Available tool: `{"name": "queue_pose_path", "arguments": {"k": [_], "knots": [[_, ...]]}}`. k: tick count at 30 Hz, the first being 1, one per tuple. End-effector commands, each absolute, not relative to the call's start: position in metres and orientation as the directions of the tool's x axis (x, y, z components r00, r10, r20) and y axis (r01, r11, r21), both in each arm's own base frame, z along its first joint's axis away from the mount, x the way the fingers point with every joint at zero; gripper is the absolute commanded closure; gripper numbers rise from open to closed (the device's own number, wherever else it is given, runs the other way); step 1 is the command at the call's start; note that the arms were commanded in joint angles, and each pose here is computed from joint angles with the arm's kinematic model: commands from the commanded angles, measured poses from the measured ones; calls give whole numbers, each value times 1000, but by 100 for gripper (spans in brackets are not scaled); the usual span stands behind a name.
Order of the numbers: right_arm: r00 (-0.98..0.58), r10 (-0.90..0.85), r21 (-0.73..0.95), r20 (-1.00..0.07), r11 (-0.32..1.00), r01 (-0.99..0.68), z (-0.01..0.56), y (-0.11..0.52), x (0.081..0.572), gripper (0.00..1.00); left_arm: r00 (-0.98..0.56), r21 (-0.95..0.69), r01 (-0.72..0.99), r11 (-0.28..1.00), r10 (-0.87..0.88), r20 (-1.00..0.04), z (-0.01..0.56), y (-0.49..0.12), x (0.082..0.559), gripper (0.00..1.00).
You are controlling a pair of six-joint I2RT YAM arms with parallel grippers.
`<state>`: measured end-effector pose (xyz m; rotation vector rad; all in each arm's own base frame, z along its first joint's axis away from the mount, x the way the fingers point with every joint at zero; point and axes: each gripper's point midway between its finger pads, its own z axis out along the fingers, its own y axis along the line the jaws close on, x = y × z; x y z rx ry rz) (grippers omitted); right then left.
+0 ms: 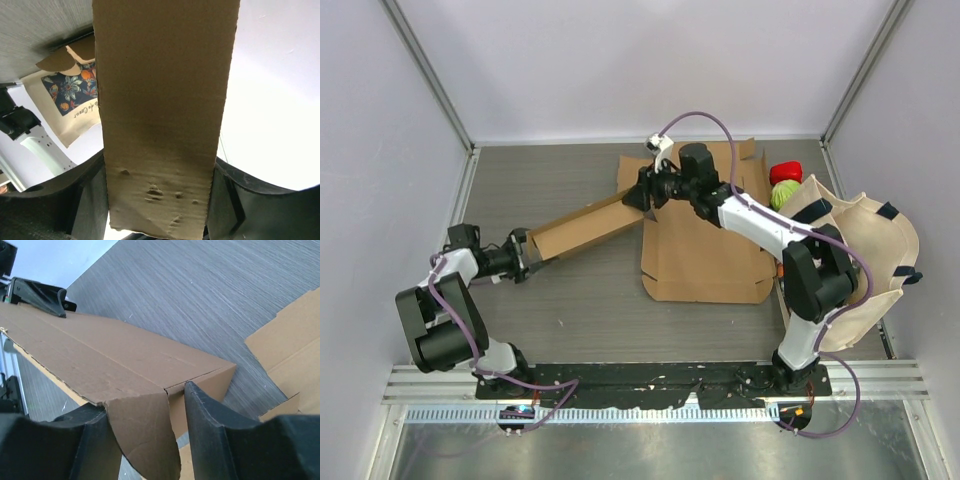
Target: Fold the paper box
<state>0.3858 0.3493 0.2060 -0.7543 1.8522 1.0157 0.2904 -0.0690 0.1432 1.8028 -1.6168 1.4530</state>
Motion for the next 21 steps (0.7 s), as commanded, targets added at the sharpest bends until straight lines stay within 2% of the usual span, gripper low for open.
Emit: {"name": "queue_pose_path", "arguments": {"k": [1, 5, 6, 7, 10, 12, 13, 14, 17, 21], "knots": [[-456, -45, 368, -889, 522, -769, 223, 359, 402, 51, -102, -390, -857, -337, -631, 769, 128, -53, 305, 30], [-531, -27, 423, -847, 572, -703, 213, 362, 416, 58, -176, -466, -829, -309, -647, 742, 137, -49, 317, 27], [-551, -28, 437, -834, 576, -691, 216, 364, 419, 61, -187, -483, -824, -298, -661, 727, 139, -47, 321, 17], [-572, -24, 458, -820, 573, -680, 215, 366, 419, 66, -216, -509, -817, -270, -674, 706, 139, -46, 321, 2], [-609, -27, 480, -792, 589, -650, 210, 373, 427, 69, -258, -543, -805, -239, -684, 683, 143, -42, 328, 1], [-631, -22, 490, -775, 611, -622, 207, 375, 433, 69, -294, -577, -800, -166, -729, 617, 145, -28, 326, 0], [-633, -24, 484, -773, 623, -614, 205, 374, 436, 69, -280, -579, -806, -122, -783, 555, 138, -16, 327, 0], [-634, -28, 478, -772, 632, -610, 203, 373, 439, 69, -335, -614, -788, -33, -815, 474, 135, -8, 323, 0], [-647, -33, 485, -762, 632, -604, 202, 375, 441, 69, -338, -655, -752, 78, -898, 281, 141, 30, 328, 0], [-650, -29, 495, -760, 622, -607, 202, 382, 439, 69, -303, -651, -746, 143, -943, 140, 136, 60, 320, 0]]}}
